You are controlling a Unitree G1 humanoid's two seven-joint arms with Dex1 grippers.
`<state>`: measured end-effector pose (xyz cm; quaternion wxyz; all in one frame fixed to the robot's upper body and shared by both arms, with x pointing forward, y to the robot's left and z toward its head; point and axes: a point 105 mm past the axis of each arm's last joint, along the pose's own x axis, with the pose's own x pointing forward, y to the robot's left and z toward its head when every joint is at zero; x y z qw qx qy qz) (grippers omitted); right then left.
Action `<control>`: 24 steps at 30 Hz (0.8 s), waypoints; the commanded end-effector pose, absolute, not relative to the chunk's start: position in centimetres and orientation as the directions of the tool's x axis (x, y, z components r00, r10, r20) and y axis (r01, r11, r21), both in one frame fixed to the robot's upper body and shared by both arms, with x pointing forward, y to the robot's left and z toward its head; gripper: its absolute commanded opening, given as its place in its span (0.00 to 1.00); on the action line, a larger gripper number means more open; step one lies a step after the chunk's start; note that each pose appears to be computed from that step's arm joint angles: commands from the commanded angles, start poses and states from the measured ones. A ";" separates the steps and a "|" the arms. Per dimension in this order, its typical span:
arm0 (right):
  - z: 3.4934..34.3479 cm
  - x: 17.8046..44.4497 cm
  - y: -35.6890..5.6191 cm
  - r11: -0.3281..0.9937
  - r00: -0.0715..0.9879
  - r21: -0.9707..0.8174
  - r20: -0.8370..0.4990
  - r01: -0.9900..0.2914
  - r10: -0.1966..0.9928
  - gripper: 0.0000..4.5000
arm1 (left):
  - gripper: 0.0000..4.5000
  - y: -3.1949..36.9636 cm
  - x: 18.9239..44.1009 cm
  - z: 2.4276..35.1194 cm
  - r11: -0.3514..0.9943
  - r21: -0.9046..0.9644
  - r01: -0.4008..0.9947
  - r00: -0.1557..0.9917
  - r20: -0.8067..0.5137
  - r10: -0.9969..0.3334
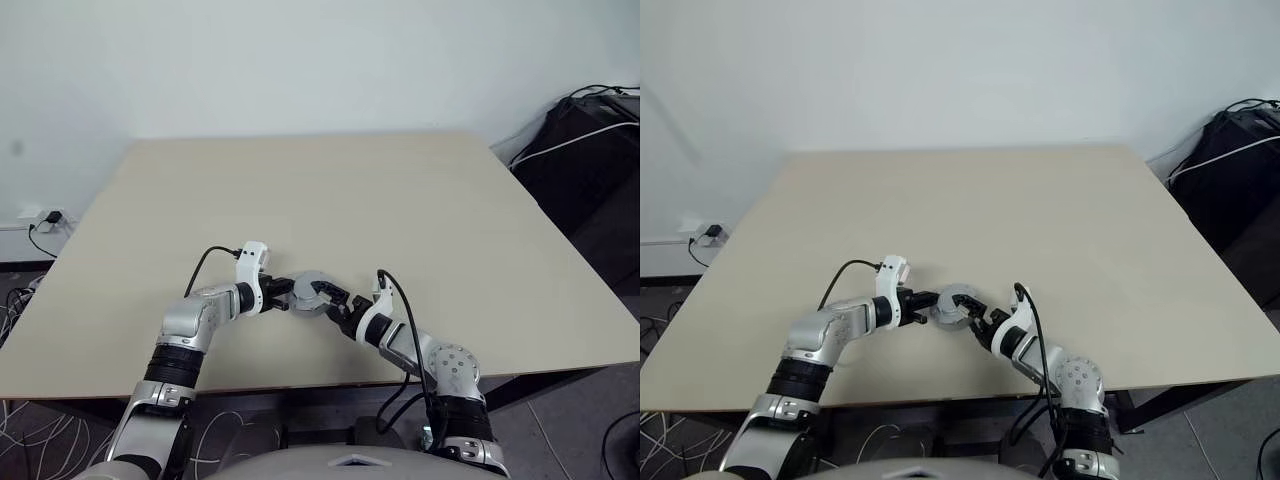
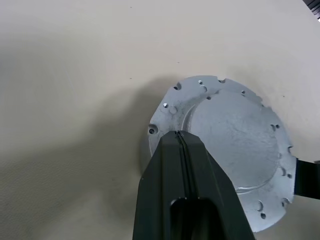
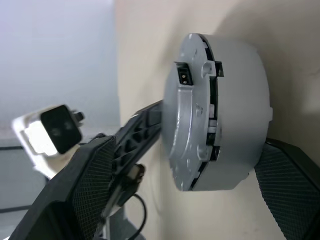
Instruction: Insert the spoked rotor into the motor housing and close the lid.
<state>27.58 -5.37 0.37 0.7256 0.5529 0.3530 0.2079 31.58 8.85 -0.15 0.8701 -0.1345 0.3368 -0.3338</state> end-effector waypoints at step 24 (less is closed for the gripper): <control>3.3 28.7 -2.4 0.252 0.677 0.968 -0.184 -0.002 0.713 0.27 | 0.00 7.2 30.5 -1.0 0.708 -0.492 0.507 0.490 -0.511 -0.706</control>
